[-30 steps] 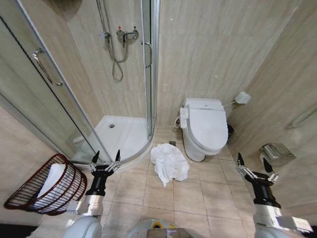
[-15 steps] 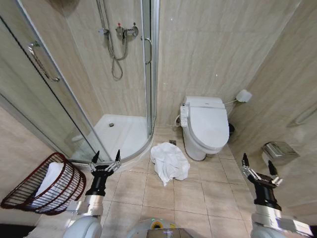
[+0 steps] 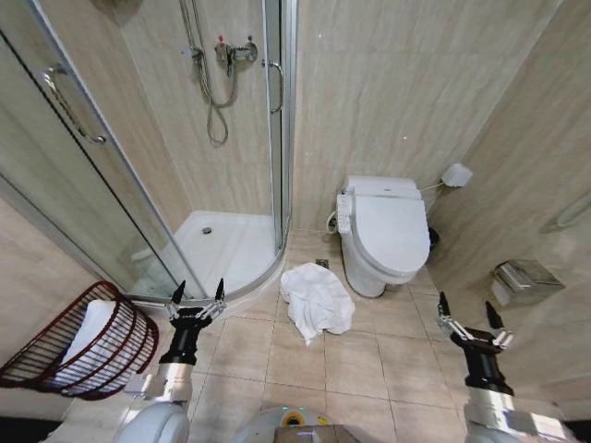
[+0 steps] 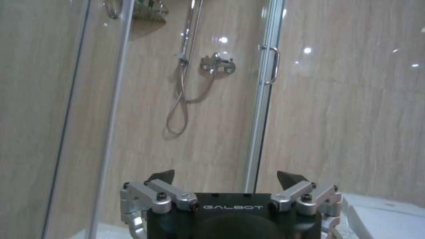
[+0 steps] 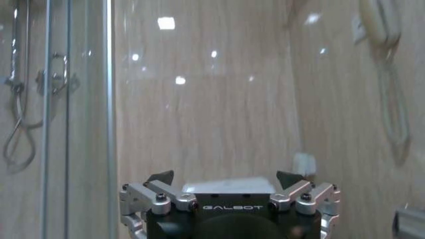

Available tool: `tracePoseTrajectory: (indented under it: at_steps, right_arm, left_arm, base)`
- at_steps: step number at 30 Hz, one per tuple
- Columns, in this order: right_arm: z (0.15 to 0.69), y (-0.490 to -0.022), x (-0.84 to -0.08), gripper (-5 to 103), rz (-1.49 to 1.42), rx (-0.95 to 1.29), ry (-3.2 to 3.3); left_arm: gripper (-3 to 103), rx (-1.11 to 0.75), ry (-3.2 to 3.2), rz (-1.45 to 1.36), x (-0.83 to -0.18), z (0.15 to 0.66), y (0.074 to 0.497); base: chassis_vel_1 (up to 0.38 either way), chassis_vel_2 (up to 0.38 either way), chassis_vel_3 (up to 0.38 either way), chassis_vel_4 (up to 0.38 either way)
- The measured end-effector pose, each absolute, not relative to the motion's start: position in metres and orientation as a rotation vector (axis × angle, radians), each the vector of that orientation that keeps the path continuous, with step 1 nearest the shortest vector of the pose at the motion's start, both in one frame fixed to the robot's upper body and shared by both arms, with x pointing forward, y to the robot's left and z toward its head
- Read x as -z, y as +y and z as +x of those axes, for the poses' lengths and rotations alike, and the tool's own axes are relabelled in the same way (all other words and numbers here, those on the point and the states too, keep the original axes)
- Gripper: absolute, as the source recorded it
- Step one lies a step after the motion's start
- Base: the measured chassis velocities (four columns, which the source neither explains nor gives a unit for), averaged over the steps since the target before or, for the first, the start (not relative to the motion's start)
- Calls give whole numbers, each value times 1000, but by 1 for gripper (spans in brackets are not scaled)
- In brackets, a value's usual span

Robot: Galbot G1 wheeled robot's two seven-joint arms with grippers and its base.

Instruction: Discard the used towel into the hamper.

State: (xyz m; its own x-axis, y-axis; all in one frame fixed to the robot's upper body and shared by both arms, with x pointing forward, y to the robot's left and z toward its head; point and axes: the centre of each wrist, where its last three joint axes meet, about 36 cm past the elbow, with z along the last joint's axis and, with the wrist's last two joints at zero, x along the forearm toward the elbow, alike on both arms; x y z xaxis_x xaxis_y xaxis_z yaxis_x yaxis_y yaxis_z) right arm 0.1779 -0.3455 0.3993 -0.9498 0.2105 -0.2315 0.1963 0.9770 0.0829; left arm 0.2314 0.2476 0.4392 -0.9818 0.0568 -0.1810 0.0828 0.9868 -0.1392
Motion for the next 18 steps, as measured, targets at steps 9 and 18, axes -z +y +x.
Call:
tracePoseTrajectory:
  at_steps: [9, 18]
  right_arm:
    - [170, -333, -345, 100, 217, -228, 3019]
    - [171, -331, -329, 100, 167, -167, 2991]
  left_arm:
    - [100, 218, 2954, 105, -439, 231, 248]
    - [100, 218, 2954, 105, -439, 231, 248]
  base:
    - [0, 0, 0, 0]
    - [0, 0, 0, 0]
